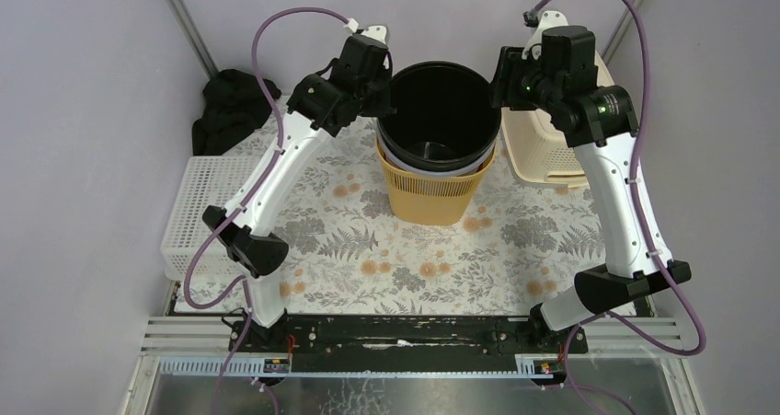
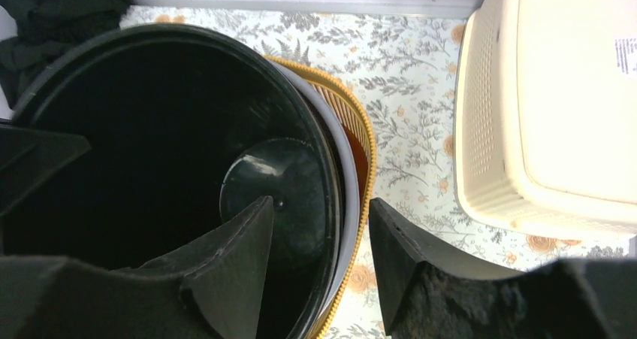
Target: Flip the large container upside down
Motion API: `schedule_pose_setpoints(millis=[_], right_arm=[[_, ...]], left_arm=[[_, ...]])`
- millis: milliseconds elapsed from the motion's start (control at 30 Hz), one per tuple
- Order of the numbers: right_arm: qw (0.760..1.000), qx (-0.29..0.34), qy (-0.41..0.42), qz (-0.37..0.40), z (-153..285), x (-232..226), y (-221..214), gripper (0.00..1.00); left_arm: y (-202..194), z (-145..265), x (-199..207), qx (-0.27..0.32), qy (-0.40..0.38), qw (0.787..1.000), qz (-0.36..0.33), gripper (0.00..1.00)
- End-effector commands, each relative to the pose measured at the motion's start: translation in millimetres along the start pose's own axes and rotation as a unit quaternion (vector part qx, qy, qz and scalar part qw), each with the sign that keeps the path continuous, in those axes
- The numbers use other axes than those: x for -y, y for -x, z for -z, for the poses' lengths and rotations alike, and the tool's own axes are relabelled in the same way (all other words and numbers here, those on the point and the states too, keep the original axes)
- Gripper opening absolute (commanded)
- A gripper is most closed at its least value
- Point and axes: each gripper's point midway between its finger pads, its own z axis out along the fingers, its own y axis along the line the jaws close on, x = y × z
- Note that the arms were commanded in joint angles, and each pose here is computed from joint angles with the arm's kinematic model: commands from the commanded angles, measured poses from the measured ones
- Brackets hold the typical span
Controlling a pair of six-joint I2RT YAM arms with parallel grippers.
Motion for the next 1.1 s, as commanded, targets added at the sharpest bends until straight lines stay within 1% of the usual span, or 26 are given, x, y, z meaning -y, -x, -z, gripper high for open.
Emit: schedule_pose_setpoints(millis=[0,233,300,533,733,867,1067], right_arm=[[1.000,-0.010,-0.005,0.009,-2,0,0,0.57],[0.999,-0.039,-0.002,0.007,-11,-2,-10,0.57],[0.999,-0.041,0.003,0.005,-12,-4,-10,0.55],[0.999,-0.038,0.016,0.002,-11,-10,-3,0.31],[0.999,-0.032,0.023,0.001,-8,-14,4,0.06],[0.999,-0.012,0.030,0.000,-3,-17,15,0.00],[0.998,0.042,0.045,-0.004,12,-23,42,0.00]], left_arm=[[43,37,27,0.075,-0.075,0.994,0.032,0.01],[53,47,31,0.094,-0.090,0.991,0.039,0.01],[54,48,32,0.095,-0.093,0.990,0.040,0.01],[56,49,37,0.101,-0.107,0.988,0.041,0.00],[66,58,43,0.119,-0.124,0.984,0.039,0.00],[77,70,49,0.142,-0.145,0.978,0.037,0.00],[98,94,56,0.186,-0.171,0.967,0.033,0.00]])
